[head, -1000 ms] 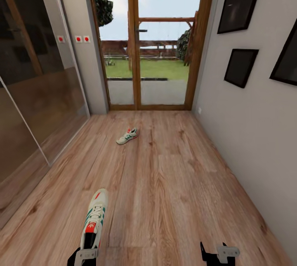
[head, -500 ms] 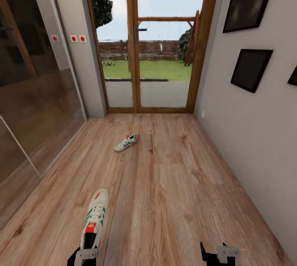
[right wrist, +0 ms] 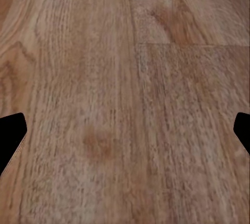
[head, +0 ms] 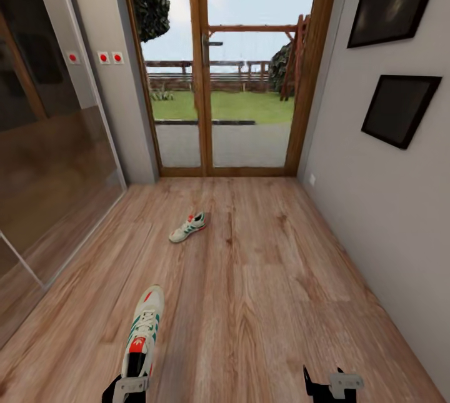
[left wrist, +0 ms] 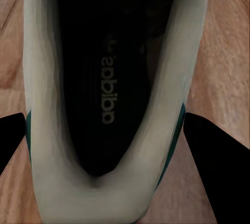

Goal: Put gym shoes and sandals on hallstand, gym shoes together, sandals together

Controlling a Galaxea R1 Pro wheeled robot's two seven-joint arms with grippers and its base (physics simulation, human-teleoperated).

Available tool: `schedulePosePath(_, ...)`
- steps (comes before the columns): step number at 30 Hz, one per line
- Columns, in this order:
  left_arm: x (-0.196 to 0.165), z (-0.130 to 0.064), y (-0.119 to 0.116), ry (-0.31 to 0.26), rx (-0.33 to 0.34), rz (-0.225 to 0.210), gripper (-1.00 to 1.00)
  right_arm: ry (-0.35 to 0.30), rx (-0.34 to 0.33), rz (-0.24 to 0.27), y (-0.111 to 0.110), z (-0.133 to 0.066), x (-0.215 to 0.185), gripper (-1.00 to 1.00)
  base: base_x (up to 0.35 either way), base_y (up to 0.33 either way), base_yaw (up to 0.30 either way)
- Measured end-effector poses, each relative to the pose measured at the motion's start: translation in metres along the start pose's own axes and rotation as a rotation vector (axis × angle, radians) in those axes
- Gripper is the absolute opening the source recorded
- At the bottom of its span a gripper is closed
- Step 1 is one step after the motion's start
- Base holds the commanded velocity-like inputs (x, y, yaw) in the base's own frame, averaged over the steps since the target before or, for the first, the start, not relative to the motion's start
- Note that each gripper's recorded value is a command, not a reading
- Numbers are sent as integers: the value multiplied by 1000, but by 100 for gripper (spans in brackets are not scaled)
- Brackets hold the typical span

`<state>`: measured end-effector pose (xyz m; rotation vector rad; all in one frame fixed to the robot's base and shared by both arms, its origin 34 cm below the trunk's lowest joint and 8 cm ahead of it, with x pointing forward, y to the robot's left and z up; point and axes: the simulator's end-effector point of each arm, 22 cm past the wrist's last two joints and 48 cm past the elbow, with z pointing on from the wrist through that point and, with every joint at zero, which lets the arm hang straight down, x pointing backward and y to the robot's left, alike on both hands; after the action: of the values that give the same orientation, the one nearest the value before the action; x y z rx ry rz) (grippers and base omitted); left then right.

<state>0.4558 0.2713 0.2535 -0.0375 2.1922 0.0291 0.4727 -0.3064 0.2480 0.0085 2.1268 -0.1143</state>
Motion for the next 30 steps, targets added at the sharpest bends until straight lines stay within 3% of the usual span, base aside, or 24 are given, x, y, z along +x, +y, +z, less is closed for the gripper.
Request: schedulePosePath(30, 0, 0, 0, 0, 0, 0, -100, 0, 0, 1, 0, 0, 0, 100, 340, 0, 0)
